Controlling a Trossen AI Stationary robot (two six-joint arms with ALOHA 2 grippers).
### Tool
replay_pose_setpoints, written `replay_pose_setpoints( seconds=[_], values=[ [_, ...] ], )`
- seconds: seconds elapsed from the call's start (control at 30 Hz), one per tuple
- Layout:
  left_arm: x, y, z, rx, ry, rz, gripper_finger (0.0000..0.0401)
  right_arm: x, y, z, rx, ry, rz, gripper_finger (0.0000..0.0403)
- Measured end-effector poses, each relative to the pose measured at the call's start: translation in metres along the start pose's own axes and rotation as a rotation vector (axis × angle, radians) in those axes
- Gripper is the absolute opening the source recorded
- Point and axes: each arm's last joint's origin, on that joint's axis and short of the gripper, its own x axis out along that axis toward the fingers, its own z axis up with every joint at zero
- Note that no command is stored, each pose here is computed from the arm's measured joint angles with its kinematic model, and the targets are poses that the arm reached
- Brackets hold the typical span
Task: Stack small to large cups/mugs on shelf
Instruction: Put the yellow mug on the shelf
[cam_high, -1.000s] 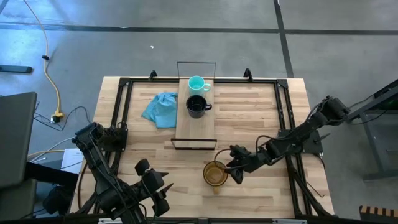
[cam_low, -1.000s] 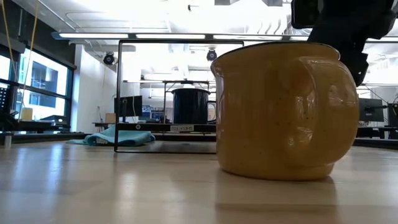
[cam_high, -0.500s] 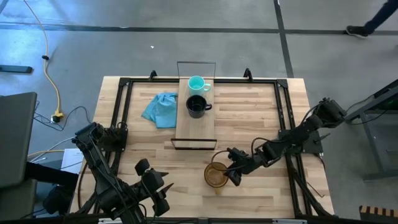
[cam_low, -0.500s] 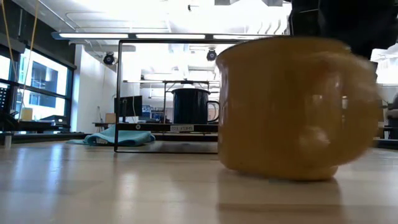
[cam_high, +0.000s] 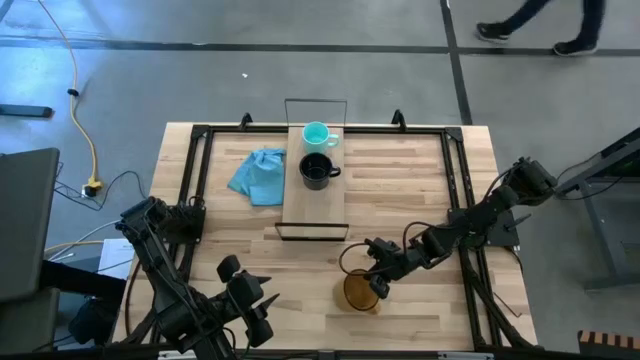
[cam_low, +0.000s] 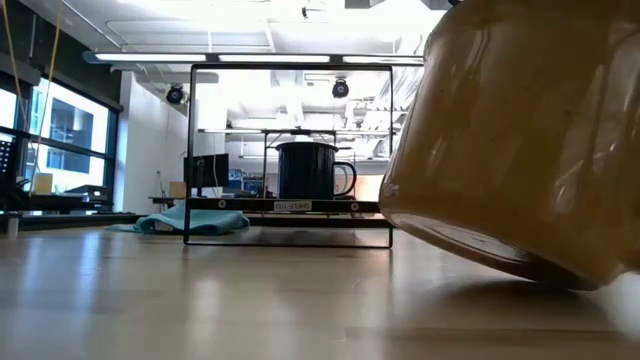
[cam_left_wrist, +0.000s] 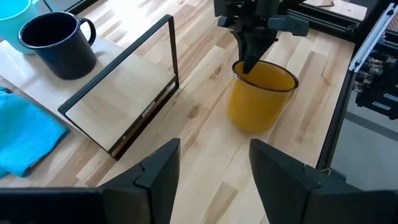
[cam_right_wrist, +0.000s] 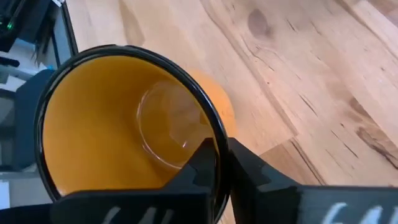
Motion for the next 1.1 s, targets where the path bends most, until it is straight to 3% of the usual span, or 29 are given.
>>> replay_pose_setpoints(
  seconds=[0.43,0.87,1.1],
  values=[
    [0.0,0.0,0.0,-0.006,-0.01,0.001,0.0182,-0.045,0.012,0.035,-0.262,0.118,-0.302,0.0001],
    [0.0,0.0,0.0,-0.057,-0.012,0.0,0.0182,-0.077,0.01,0.083,-0.389,0.274,-0.232,0.0],
    [0.0,0.0,0.001,-0.084,-0.028,0.002,0.0182,-0.116,-0.004,0.101,-0.409,0.275,-0.171,0.0]
  ],
)
